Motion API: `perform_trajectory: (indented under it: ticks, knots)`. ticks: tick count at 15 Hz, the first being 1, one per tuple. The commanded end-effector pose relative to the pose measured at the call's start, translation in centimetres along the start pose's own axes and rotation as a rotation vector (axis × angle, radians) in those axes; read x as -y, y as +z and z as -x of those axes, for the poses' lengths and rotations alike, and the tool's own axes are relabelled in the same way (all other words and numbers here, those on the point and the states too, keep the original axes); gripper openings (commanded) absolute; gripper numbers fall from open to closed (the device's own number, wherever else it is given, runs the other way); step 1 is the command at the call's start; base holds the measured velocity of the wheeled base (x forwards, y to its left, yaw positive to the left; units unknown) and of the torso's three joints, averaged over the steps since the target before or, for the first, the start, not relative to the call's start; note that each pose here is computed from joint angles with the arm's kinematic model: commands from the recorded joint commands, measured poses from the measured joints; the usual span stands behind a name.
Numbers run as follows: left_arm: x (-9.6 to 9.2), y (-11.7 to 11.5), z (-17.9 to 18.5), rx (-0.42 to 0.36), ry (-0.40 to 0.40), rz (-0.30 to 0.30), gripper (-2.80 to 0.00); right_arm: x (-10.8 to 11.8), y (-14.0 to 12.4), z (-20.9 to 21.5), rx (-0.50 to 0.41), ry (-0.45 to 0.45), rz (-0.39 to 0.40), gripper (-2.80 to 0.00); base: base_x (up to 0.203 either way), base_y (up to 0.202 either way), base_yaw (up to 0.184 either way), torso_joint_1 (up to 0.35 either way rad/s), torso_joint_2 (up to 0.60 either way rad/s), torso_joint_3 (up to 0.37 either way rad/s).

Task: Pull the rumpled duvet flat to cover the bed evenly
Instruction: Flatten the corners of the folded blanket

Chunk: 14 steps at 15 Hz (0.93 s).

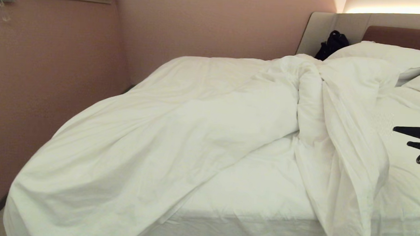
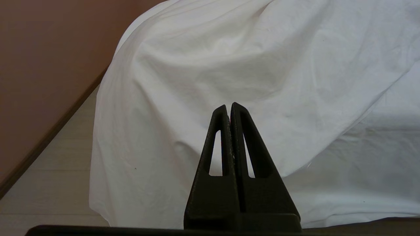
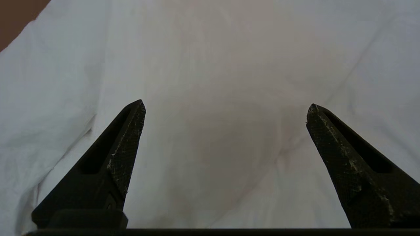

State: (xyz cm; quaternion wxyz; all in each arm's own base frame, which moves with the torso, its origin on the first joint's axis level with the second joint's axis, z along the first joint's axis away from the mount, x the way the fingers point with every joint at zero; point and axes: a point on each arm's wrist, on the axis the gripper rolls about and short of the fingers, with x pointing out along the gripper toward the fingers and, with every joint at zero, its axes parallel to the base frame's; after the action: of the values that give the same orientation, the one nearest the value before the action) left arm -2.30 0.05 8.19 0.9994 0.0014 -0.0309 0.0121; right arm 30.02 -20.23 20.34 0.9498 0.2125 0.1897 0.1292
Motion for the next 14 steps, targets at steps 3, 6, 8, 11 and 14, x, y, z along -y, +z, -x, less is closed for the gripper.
perform_trajectory:
  ticks: [3, 6, 8, 11, 14]
  knots:
    - [0.0, 0.0, 0.0, 0.001, 0.001, 0.000, -2.80, 2.8, -1.7, -2.1, -0.041, 0.002, -0.045, 0.00, 0.000, 0.000, 0.000, 0.000, 0.00, 0.000]
    - [0.0, 0.0, 0.0, 0.001, 0.001, 0.000, -2.80, 3.3, -2.1, -2.4, -0.049, 0.002, -0.026, 0.00, 0.000, 0.000, 0.000, 0.000, 0.00, 0.000]
    - [0.0, 0.0, 0.0, 0.001, 0.002, 0.000, -2.80, 3.4, -2.5, -2.5, -0.059, -0.002, 0.007, 0.00, 0.000, 0.000, 0.000, 0.000, 0.00, 0.000]
    - [0.0, 0.0, 0.0, 0.001, 0.001, 0.000, -2.80, 3.4, -3.8, -2.7, -0.089, 0.010, 0.093, 0.00, 0.000, 0.000, 0.000, 0.000, 0.00, 0.000]
    - [0.0, 0.0, 0.0, 0.001, 0.001, 0.000, -2.80, 3.3, -5.1, -3.5, -0.124, 0.038, 0.145, 0.00, 0.000, 0.000, 0.000, 0.000, 0.00, 0.000]
